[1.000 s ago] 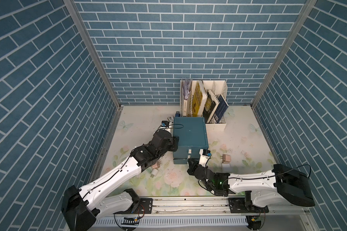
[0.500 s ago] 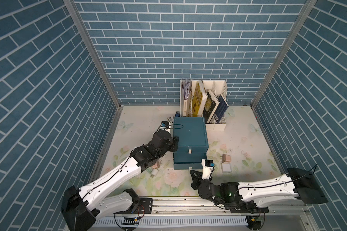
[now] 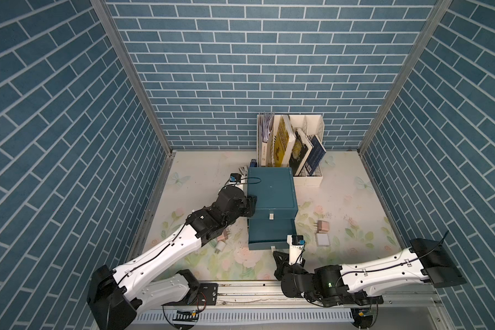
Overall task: Place the plugs into the drawer by color
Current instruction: Open the drawer in the storage box, then adjust the storage box at the center of the board.
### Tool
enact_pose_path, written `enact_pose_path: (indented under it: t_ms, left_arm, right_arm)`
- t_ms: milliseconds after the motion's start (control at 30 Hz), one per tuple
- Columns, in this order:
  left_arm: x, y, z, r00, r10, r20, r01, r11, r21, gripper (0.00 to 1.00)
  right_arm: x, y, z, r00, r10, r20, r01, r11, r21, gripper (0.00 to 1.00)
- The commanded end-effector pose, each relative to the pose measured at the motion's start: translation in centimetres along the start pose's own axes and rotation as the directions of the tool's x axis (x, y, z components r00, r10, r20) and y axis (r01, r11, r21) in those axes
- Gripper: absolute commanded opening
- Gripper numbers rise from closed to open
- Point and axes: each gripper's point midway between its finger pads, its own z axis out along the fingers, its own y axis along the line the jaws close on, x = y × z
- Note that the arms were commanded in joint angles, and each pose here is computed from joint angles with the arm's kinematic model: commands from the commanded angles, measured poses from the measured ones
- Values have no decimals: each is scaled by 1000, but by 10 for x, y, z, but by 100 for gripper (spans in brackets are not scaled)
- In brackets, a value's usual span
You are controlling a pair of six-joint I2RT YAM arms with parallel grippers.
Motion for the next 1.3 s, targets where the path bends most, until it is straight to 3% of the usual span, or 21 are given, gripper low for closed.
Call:
enact_pose_path:
  t_ms: [0, 33, 100, 133, 233, 400, 600, 733, 900, 1100, 1267]
  left_arm:
    - [11, 6, 2, 999, 8, -41, -8, 1000, -23, 55]
    - [11, 6, 1, 999, 7, -41, -8, 1000, -20, 56]
    - [9, 5, 0, 999, 5, -34, -6, 1000, -18, 59]
    - [7, 5, 0, 999, 5, -33, -6, 1000, -20, 60]
    - [0, -1, -4, 1000, 3, -28, -3, 1000, -7, 61]
    - [-16, -9, -14, 1000, -3, 6, 3, 1000, 17, 63]
    - [-24, -15, -25, 999, -20, 29, 19, 998, 52, 64]
    - [-20, -12, -28, 1000, -20, 19, 19, 999, 44, 64]
    - [-11, -5, -27, 1000, -19, 3, 19, 999, 26, 64]
    - [-4, -4, -21, 1000, -19, -7, 19, 999, 34, 65]
    - [-7, -9, -17, 1000, -19, -1, 19, 999, 50, 65]
  right_arm:
    - [-5, -8, -4, 1000, -9, 16, 8, 998, 60, 15]
    - [-6, -8, -5, 1000, -22, 16, 21, 997, 70, 37]
    - [-12, -7, -10, 997, -73, 17, 71, 993, 97, 69]
    - [-19, -6, -13, 993, -113, 20, 109, 986, 124, 77]
    - [-46, -1, -31, 978, -206, 21, 197, 957, 212, 83]
    - [-107, 1, -56, 974, -227, 13, 208, 915, 347, 83]
    - [-155, -65, -32, 987, -130, -92, 158, 854, 495, 83]
    - [-173, -119, -18, 994, -12, -106, 70, 823, 564, 69]
    - [-179, -170, -15, 993, 91, -79, -22, 782, 622, 62]
    - [-178, -161, -11, 996, 60, -62, -20, 856, 517, 74]
    - [-177, -135, 8, 998, 21, -67, 4, 938, 347, 67]
